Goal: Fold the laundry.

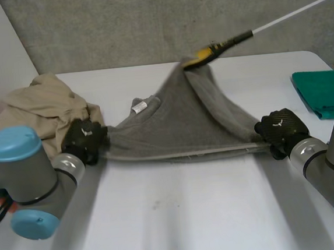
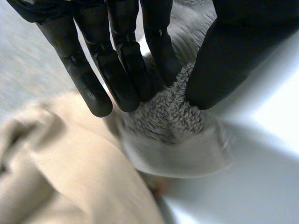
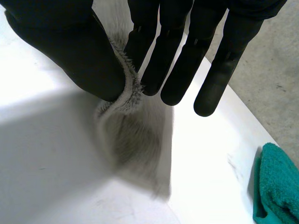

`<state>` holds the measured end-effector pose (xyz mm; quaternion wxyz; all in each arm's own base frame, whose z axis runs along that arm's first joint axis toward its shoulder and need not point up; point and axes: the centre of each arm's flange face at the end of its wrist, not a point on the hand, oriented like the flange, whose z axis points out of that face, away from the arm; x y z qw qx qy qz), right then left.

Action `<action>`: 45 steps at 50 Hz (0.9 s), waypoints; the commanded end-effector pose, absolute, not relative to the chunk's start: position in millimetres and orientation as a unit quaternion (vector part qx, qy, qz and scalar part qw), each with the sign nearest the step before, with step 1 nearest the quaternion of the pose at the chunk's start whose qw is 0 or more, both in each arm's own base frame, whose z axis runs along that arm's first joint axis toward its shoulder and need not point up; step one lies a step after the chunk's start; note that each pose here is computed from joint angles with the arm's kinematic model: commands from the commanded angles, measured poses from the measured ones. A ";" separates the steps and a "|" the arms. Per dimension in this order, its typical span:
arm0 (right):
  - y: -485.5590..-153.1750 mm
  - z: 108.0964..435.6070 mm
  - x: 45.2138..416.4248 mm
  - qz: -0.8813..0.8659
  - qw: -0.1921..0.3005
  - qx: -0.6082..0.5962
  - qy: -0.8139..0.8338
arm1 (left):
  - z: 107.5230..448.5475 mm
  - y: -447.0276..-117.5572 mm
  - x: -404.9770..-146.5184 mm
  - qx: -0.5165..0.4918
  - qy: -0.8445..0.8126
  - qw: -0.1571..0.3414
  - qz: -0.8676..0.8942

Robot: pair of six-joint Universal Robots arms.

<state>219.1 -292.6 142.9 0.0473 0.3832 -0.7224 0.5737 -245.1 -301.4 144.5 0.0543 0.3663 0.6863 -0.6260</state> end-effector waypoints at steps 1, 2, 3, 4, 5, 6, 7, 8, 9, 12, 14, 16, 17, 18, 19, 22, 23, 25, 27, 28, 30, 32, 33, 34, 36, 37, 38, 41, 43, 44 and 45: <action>-292.3 150.5 218.6 0.580 0.051 0.381 -0.718 | 188.1 -297.4 -246.8 0.321 0.664 0.024 -0.675; -292.0 153.4 218.4 0.583 0.052 0.380 -0.717 | 191.7 -297.5 -245.7 0.315 0.664 0.021 -0.678; -291.8 155.3 218.4 0.584 0.053 0.380 -0.715 | 194.9 -296.9 -244.9 0.310 0.664 0.018 -0.680; -291.8 158.6 218.3 0.587 0.055 0.380 -0.712 | 200.5 -293.7 -243.2 0.305 0.666 0.014 -0.681; -291.2 162.4 218.2 0.590 0.056 0.380 -0.710 | 203.0 -291.5 -242.5 0.304 0.668 0.013 -0.679; -290.1 173.8 218.1 0.600 0.060 0.381 -0.701 | 206.7 -288.8 -241.6 0.303 0.668 0.012 -0.679; -289.6 182.4 217.9 0.607 0.063 0.379 -0.696 | 210.7 -285.6 -240.7 0.304 0.669 0.011 -0.678; -289.1 190.9 216.7 0.613 0.066 0.377 -0.691 | 221.1 -278.5 -238.5 0.304 0.670 0.010 -0.677; -288.6 199.9 214.0 0.618 0.071 0.374 -0.688 | 228.2 -275.6 -237.2 0.303 0.668 0.009 -0.680; -278.5 245.4 210.6 0.646 0.084 0.370 -0.663 | 256.7 -262.2 -232.4 0.298 0.657 0.010 -0.693; -269.3 279.6 208.6 0.665 0.090 0.367 -0.644 | 272.4 -254.1 -230.3 0.296 0.646 0.009 -0.704; -264.0 297.2 205.6 0.673 0.093 0.363 -0.638 | 295.7 -241.4 -227.1 0.289 0.625 0.010 -0.725; -261.9 303.7 203.5 0.674 0.095 0.362 -0.637 | 303.1 -236.9 -226.2 0.287 0.617 0.010 -0.732; -258.4 316.3 198.7 0.676 0.101 0.357 -0.637 | 310.0 -232.4 -225.7 0.286 0.609 0.010 -0.740; -256.6 320.8 196.5 0.675 0.104 0.356 -0.638 | 321.2 -224.3 -224.5 0.283 0.595 0.009 -0.752; -248.2 329.2 193.0 0.667 0.101 0.359 -0.645 | 331.5 -214.6 -222.7 0.282 0.580 0.006 -0.764; -246.2 329.0 193.0 0.663 0.098 0.361 -0.648 | 334.8 -209.7 -222.2 0.285 0.573 0.003 -0.769; -242.4 326.9 193.4 0.656 0.092 0.367 -0.652 | 334.3 -205.3 -221.3 0.289 0.570 -0.001 -0.769; -239.0 320.3 195.1 0.647 0.080 0.376 -0.658 | 324.1 -203.0 -222.3 0.301 0.577 -0.008 -0.760; -238.0 316.5 195.6 0.642 0.075 0.380 -0.661 | 319.6 -202.5 -223.1 0.305 0.580 -0.012 -0.755; -235.6 302.8 196.5 0.628 0.067 0.393 -0.669 | 308.5 -201.5 -224.3 0.314 0.590 -0.018 -0.744; -234.1 294.4 197.2 0.619 0.066 0.404 -0.671 | 289.3 -203.6 -225.2 0.322 0.612 -0.022 -0.722; -232.0 286.4 197.8 0.611 0.069 0.418 -0.669 | 283.1 -204.1 -225.5 0.325 0.620 -0.023 -0.714; -230.8 283.3 198.0 0.608 0.071 0.422 -0.668 | 277.9 -204.6 -225.7 0.327 0.626 -0.024 -0.707; -227.7 276.6 198.8 0.601 0.075 0.436 -0.666 | 267.1 -203.9 -225.8 0.330 0.641 -0.029 -0.693; -225.3 271.3 198.9 0.594 0.080 0.448 -0.664 | 264.4 -202.8 -225.5 0.330 0.644 -0.030 -0.689; -224.3 269.2 198.8 0.590 0.083 0.454 -0.662 | 263.4 -201.3 -226.0 0.332 0.645 -0.032 -0.688; -222.6 268.9 200.0 0.589 0.093 0.470 -0.650 | 263.9 -194.4 -229.6 0.338 0.637 -0.039 -0.691; -222.0 277.5 200.6 0.604 0.096 0.468 -0.638 | 280.0 -187.2 -235.8 0.339 0.607 -0.048 -0.717; -223.1 282.9 201.5 0.614 0.096 0.465 -0.631 | 291.0 -184.8 -237.9 0.336 0.587 -0.051 -0.735; -227.6 302.4 203.0 0.647 0.098 0.447 -0.610 | 301.8 -183.2 -238.9 0.330 0.568 -0.051 -0.752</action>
